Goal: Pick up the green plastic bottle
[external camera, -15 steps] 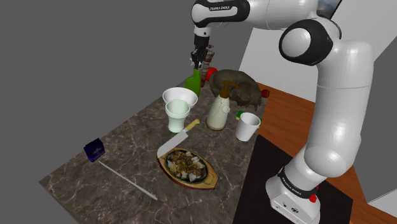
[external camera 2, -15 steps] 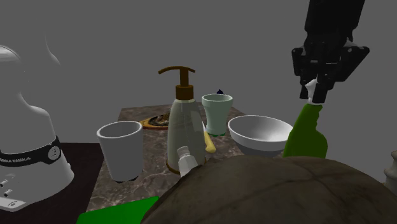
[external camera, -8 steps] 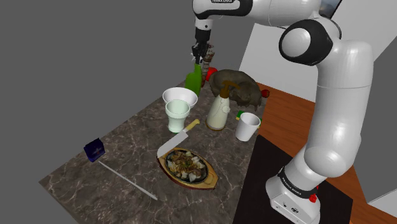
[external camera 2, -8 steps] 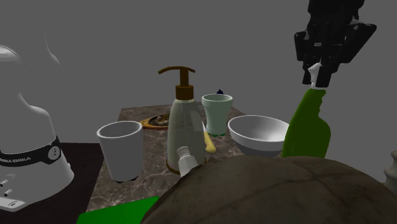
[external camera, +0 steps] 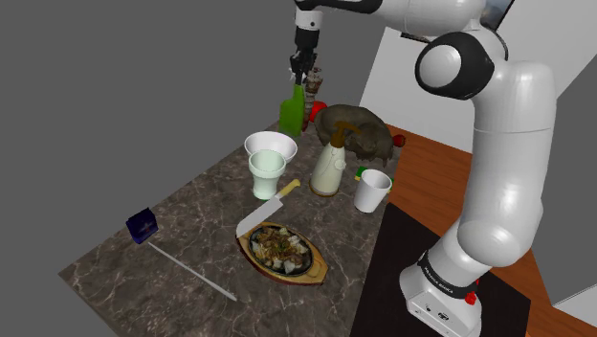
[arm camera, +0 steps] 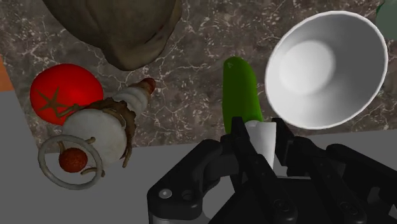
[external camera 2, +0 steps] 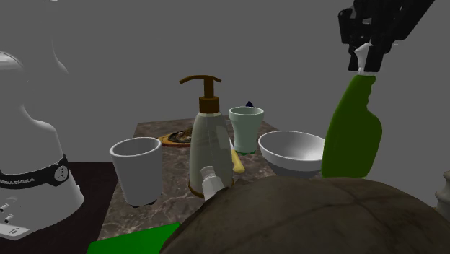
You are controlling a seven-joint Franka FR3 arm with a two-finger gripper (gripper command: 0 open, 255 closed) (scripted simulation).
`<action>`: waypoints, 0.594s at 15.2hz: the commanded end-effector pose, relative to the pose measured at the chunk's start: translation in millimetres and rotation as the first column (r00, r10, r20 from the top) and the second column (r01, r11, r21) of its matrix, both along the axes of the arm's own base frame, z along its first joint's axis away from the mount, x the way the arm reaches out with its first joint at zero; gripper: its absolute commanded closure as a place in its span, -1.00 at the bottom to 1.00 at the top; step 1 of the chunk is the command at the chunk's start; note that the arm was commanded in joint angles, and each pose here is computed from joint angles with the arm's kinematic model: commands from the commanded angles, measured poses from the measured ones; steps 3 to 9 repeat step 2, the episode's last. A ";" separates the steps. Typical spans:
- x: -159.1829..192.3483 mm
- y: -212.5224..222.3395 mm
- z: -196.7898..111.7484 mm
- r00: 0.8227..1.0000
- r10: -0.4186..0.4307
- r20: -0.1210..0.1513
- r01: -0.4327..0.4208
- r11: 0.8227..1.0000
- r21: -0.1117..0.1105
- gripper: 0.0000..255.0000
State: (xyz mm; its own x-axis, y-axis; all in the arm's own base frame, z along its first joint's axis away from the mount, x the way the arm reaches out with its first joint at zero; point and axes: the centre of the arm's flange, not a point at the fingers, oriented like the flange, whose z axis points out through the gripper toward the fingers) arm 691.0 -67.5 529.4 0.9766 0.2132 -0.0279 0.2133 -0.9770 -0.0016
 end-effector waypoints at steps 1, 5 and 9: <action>-0.6 0.3 6.7 1.000 0.000 0.000 0.000 1.000 0.000 1.00; -0.6 0.3 6.7 1.000 0.000 0.000 0.000 1.000 0.000 1.00; -0.6 0.3 6.7 1.000 0.000 0.000 0.000 1.000 0.000 1.00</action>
